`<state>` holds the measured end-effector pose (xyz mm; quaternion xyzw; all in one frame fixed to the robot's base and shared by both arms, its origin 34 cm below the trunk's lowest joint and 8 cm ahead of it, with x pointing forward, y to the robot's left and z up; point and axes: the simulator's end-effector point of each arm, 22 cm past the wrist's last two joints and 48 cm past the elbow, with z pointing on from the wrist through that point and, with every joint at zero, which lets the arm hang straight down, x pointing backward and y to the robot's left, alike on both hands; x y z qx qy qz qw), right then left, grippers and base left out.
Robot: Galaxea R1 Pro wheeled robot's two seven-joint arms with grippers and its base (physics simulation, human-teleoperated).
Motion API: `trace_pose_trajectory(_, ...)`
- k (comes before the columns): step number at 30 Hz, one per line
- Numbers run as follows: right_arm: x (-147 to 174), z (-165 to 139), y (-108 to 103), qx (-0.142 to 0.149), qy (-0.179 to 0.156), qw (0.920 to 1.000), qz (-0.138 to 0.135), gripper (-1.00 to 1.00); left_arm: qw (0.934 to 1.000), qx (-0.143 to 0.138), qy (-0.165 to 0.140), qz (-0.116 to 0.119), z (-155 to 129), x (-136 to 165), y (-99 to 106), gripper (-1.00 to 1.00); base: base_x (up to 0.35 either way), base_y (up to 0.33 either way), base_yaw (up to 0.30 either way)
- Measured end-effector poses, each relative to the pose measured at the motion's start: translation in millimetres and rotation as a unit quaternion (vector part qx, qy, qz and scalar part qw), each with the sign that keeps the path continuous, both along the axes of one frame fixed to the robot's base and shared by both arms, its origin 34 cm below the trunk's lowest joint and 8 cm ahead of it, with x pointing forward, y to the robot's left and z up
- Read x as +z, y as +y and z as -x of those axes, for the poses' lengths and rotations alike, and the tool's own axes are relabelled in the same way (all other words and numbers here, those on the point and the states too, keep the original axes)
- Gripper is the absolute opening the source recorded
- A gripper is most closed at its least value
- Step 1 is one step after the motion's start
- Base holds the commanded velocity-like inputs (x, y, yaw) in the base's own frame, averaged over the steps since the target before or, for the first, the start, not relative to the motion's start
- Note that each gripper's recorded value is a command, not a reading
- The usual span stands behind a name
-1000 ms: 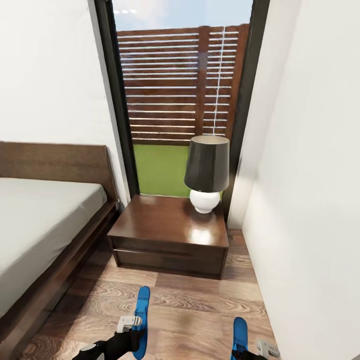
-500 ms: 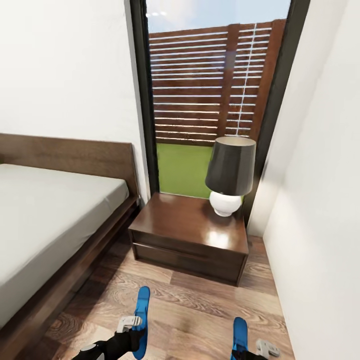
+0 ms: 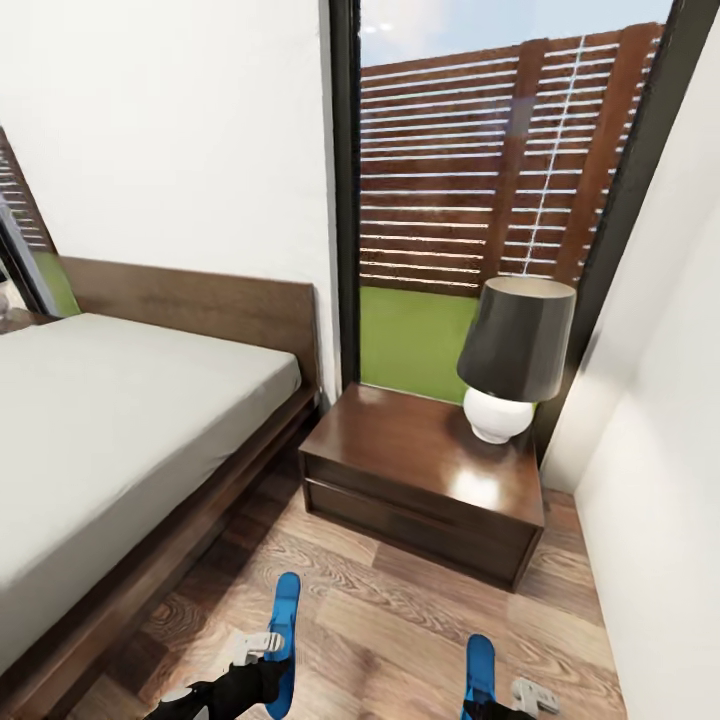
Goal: In the bedroom, move the book from the bed onto either nightstand, and place the two sandals side by side next to the bed.
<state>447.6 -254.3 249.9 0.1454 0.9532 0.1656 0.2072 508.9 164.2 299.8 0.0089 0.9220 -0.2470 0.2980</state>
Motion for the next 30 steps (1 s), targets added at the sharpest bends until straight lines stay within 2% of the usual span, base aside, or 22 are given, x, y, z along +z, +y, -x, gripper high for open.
trace_pose_trajectory(30, -0.1, 0.1, -0.4, 0.000, 0.000, 1.0000, 0.000, -1.00, 1.0000, 0.000, 0.000, 0.000, 0.0, 0.0, 0.0, -1.00, 0.000, 0.000, 0.289)
